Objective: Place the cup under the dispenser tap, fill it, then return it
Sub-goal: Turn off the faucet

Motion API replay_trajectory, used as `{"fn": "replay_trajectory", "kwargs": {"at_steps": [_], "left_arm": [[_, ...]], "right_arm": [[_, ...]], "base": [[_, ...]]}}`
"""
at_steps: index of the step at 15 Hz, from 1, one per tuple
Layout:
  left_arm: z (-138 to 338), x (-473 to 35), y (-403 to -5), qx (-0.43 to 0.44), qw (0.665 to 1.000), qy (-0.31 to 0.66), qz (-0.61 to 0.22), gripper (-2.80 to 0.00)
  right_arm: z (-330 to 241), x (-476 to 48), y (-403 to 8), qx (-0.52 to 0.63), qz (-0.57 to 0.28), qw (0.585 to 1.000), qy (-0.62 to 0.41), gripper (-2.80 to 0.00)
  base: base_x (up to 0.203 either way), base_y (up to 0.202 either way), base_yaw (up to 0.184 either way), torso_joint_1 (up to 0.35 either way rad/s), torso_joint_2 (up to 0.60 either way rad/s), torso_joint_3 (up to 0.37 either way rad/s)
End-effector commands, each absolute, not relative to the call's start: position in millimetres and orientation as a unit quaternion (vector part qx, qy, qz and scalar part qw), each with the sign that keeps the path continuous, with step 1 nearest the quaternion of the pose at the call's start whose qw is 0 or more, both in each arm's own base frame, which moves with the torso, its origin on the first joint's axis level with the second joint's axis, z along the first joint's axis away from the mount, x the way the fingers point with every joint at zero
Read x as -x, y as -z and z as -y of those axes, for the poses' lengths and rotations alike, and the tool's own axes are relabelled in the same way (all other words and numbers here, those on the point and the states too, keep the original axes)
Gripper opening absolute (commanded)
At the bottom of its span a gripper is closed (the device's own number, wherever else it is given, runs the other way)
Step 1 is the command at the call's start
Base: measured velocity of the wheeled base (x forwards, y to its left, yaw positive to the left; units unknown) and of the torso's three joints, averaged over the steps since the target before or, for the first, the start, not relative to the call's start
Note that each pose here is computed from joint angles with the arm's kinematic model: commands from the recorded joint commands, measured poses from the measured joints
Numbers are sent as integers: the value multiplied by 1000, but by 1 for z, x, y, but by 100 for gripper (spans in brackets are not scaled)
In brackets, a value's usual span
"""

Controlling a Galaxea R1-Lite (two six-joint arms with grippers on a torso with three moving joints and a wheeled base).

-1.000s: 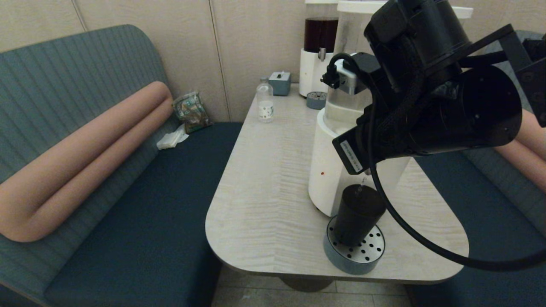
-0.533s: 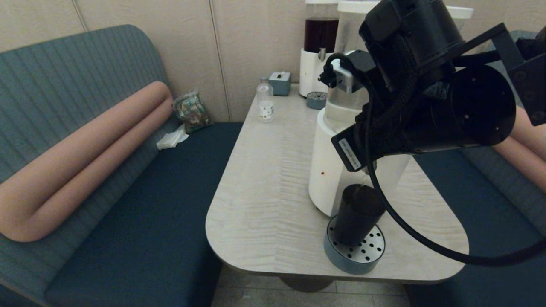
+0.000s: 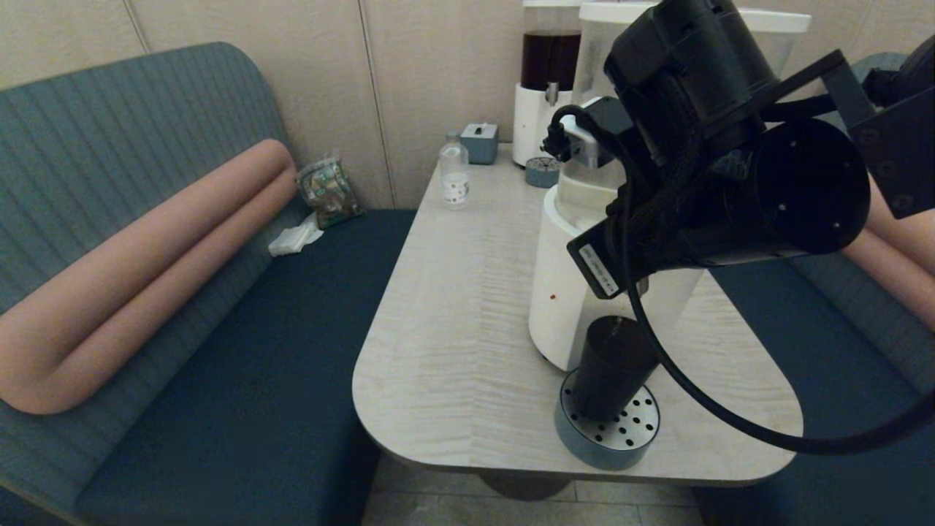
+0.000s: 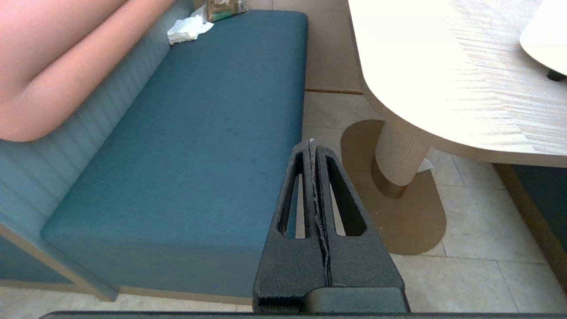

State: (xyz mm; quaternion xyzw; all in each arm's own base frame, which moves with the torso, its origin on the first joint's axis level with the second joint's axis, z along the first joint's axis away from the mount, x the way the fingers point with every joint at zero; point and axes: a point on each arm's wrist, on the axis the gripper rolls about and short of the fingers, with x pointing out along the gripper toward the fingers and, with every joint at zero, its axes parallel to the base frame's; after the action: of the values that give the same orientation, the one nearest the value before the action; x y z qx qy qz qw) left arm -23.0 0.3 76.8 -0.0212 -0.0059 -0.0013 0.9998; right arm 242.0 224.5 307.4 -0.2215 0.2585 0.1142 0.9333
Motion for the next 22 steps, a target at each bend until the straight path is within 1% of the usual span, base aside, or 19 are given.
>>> {"fn": "replay_trajectory", "kwargs": {"at_steps": [1, 13, 22], "left_arm": [[0, 23, -77, 22, 1000, 1, 5, -280], [0, 23, -77, 22, 1000, 1, 5, -280], [0, 23, -77, 22, 1000, 1, 5, -280]], "right_arm": [[-225, -242, -306, 224, -262, 932, -113, -280], [-220, -247, -306, 229, -259, 935, -76, -280], [-218, -247, -303, 230, -265, 934, -73, -280]], "base": [[0, 0, 0, 0, 0, 0], [0, 0, 0, 0, 0, 0], [0, 0, 0, 0, 0, 0]]}}
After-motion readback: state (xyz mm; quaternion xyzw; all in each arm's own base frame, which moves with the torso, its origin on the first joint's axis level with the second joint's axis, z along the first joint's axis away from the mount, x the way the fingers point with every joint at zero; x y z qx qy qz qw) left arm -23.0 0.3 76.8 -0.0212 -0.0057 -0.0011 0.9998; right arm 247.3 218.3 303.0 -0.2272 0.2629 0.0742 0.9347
